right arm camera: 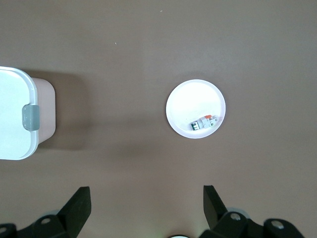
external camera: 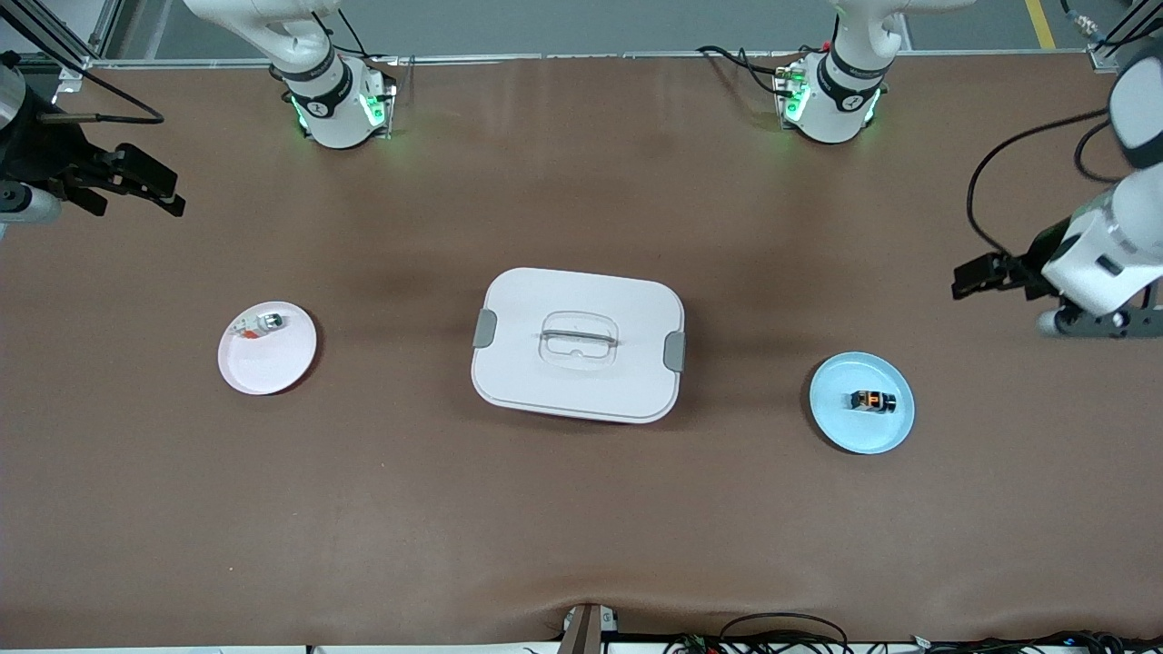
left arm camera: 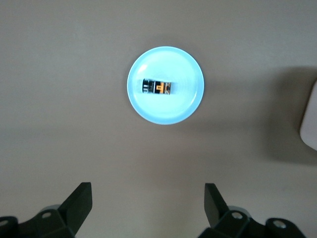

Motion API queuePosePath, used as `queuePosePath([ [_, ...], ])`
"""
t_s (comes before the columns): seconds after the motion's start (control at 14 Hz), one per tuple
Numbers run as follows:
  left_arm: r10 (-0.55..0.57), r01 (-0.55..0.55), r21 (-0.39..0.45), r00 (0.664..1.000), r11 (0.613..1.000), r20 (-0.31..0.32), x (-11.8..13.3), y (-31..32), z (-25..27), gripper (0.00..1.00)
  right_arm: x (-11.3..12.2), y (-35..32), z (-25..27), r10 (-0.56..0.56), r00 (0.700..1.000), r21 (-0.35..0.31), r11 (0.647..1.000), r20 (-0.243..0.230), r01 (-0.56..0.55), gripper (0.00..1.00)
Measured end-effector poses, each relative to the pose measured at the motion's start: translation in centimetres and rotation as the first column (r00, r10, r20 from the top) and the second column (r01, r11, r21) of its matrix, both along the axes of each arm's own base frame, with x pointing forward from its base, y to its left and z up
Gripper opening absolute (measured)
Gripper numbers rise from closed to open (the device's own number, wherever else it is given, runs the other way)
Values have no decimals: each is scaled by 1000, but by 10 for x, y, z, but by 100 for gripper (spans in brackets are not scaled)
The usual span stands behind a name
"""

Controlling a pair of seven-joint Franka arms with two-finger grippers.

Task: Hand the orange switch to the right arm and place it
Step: 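Lower the left gripper onto the black-orange switch on the blue plate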

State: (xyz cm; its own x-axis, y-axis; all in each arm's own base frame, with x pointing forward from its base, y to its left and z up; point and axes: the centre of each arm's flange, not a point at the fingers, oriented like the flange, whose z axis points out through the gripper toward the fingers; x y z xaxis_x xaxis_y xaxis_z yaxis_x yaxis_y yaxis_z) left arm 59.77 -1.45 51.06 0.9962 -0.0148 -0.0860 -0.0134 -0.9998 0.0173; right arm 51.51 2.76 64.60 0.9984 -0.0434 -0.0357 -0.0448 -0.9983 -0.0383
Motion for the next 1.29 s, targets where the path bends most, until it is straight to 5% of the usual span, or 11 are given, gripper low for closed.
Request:
queuePosePath([
  [0.64, -83, 83, 27, 996, 996, 9, 50, 3, -151, 100, 0, -1, 0, -2, 1000, 0, 1000, 0, 2, 100],
  [1.29, -122, 122, 25, 992, 992, -21, 62, -5, -254, 100, 0, -1, 0, -2, 1000, 0, 1000, 0, 2, 100],
])
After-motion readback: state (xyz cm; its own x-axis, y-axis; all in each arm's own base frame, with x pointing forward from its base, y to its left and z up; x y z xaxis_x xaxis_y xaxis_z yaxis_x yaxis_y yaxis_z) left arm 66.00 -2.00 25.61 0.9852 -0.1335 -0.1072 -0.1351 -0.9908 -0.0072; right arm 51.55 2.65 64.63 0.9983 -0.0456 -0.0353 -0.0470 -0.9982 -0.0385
